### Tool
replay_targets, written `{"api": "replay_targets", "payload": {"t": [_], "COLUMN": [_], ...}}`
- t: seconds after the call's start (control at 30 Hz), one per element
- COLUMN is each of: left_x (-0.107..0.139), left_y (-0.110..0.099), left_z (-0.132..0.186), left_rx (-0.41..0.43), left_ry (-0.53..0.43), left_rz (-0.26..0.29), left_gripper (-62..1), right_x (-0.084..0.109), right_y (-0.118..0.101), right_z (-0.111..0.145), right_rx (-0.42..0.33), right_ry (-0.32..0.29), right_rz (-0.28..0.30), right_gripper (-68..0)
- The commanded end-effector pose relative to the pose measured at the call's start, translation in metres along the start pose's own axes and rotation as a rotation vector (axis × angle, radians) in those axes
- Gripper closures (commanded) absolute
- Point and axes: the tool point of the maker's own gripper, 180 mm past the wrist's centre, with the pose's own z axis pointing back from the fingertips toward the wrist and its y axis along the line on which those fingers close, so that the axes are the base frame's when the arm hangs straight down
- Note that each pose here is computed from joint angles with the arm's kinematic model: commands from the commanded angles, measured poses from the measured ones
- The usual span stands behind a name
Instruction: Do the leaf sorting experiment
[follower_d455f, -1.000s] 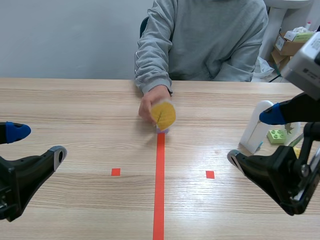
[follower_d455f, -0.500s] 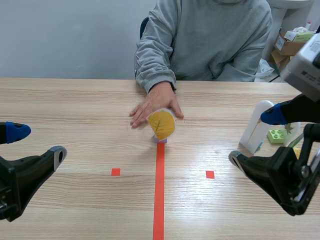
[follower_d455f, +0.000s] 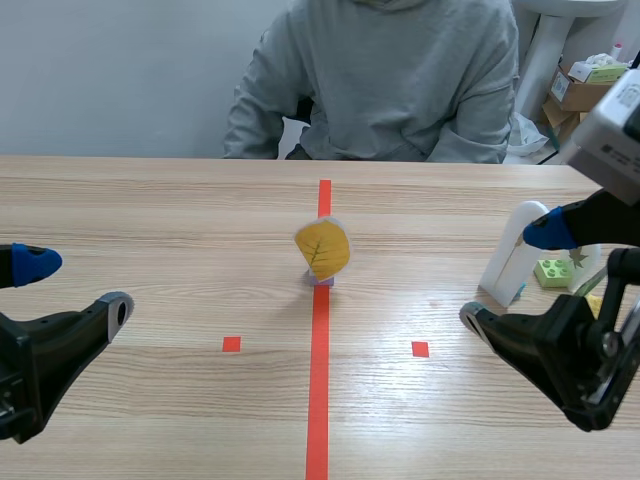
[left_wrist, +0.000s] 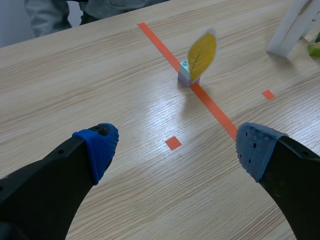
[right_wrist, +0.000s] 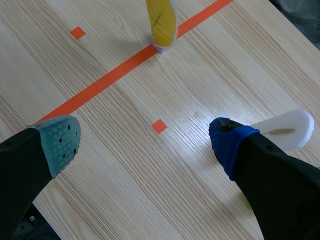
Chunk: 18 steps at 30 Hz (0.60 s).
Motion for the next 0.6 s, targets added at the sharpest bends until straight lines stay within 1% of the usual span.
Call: {"api": "replay_targets", "payload": {"t": [0.0, 0.2, 0.37, 0.43, 0.57], "left_x": [0.0088, 0.0089, 0.0088, 0.0088, 0.0088], "left_y": [-0.0019, -0.0019, -0.0019, -0.0019, -0.0019], "left_z": [-0.0002, -0.0002, -0.0002, -0.0002, -0.0002], "left_rx": [-0.004, -0.004, -0.004, -0.004, -0.004], "left_ry": [-0.034, -0.034, -0.034, -0.034, -0.034], "left_rz": [0.008, 0.008, 0.008, 0.008, 0.008], "left_gripper": [-51.0, -51.0, -51.0, -51.0, -51.0], "right_x": [0.0071, 0.0074, 0.008, 0.0081, 0.0029], "right_y": [-0.0049, -0.0048, -0.0045, -0.0045, -0.0068], "right_z": [0.0009, 0.0009, -0.0001, -0.0001, -0.0001], "right_rx": [-0.012, -0.013, -0.024, -0.024, -0.037], "right_ry": [-0.026, -0.029, -0.038, -0.039, -0.01], "right_rz": [0.009, 0.007, -0.014, -0.014, 0.0], "right_gripper": [-52.5, -52.5, -52.5, -52.5, -52.5]}}
